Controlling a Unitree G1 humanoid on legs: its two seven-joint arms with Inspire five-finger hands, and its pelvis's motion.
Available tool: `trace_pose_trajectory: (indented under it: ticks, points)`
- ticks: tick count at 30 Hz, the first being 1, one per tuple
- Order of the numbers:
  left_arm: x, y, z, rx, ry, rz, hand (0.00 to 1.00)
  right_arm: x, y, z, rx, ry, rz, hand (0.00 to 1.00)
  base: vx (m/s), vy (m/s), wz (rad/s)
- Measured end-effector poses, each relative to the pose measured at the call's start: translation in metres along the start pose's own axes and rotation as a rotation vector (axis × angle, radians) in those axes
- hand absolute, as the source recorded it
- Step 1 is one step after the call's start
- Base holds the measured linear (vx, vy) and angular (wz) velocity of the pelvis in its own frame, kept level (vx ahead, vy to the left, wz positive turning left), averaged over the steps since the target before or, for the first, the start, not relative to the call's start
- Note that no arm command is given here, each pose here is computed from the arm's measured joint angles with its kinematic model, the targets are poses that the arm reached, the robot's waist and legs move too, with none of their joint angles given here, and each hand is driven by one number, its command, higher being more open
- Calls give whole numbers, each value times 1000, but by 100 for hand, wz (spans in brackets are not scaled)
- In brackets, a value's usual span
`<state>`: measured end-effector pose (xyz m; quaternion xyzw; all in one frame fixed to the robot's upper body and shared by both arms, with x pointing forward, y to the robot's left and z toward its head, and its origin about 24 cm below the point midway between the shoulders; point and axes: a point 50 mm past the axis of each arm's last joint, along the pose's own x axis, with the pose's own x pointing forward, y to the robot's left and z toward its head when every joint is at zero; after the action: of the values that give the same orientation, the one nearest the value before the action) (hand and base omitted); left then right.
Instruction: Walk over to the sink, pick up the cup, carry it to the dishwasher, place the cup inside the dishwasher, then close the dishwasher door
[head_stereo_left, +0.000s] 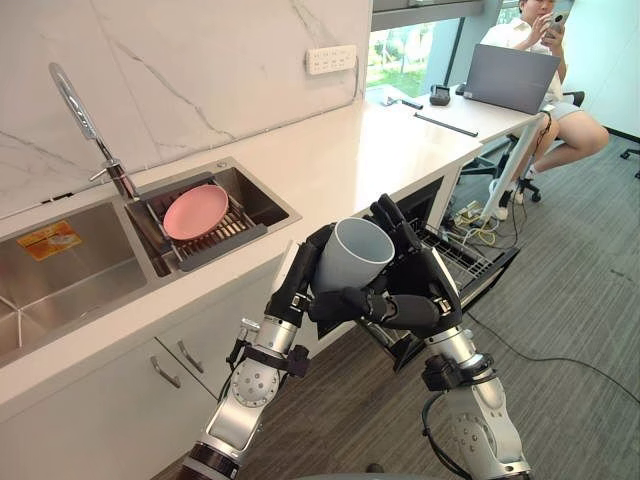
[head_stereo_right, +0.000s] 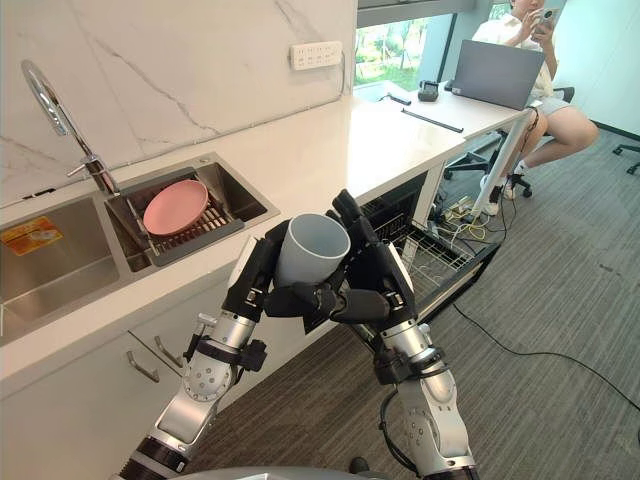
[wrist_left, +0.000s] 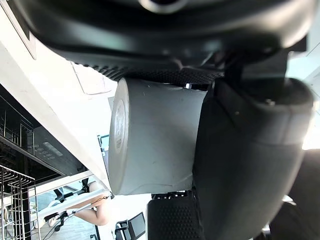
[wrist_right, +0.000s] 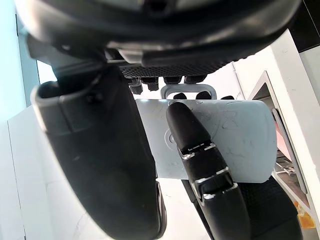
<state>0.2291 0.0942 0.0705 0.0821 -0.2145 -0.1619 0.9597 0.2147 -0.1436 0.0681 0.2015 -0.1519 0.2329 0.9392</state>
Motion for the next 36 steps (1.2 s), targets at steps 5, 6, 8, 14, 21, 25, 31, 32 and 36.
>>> trace_pose_trajectory:
  ticks: [5, 6, 8, 14, 21, 25, 31, 32, 36]
  points:
    - [1, -2, 2, -2, -9, -6, 0, 0, -1, -1, 3, 2, -28, 100, 0, 0, 0]
    - [1, -3, 2, -3, -10, -6, 0, 0, -2, -1, 4, 2, -37, 100, 0, 0, 0]
    - [1, -3, 2, -2, -11, -9, 0, 0, -3, -2, 4, 4, -57, 100, 0, 0, 0]
    - [0, -14, 3, 15, -16, -66, 0, -5, -9, -7, 7, 32, -140, 100, 0, 0, 0]
    - [1, -19, 2, 8, 2, -96, 0, -7, -9, -10, 13, 52, -147, 0, 0, 0, 0]
    - [2, -20, 2, 7, 5, -99, 0, -8, -8, -10, 9, 57, -147, 0, 0, 0, 0]
    - [1, -27, 2, -20, 15, -125, 0, -10, -15, -7, -38, 67, -169, 0, 0, 0, 0]
    - [1, -27, 2, -21, 17, -125, 0, -10, -15, -7, -39, 68, -168, 0, 0, 0, 0]
    - [1, -27, 1, -22, 20, -121, 0, -10, -15, -7, -38, 68, -167, 0, 0, 0, 0]
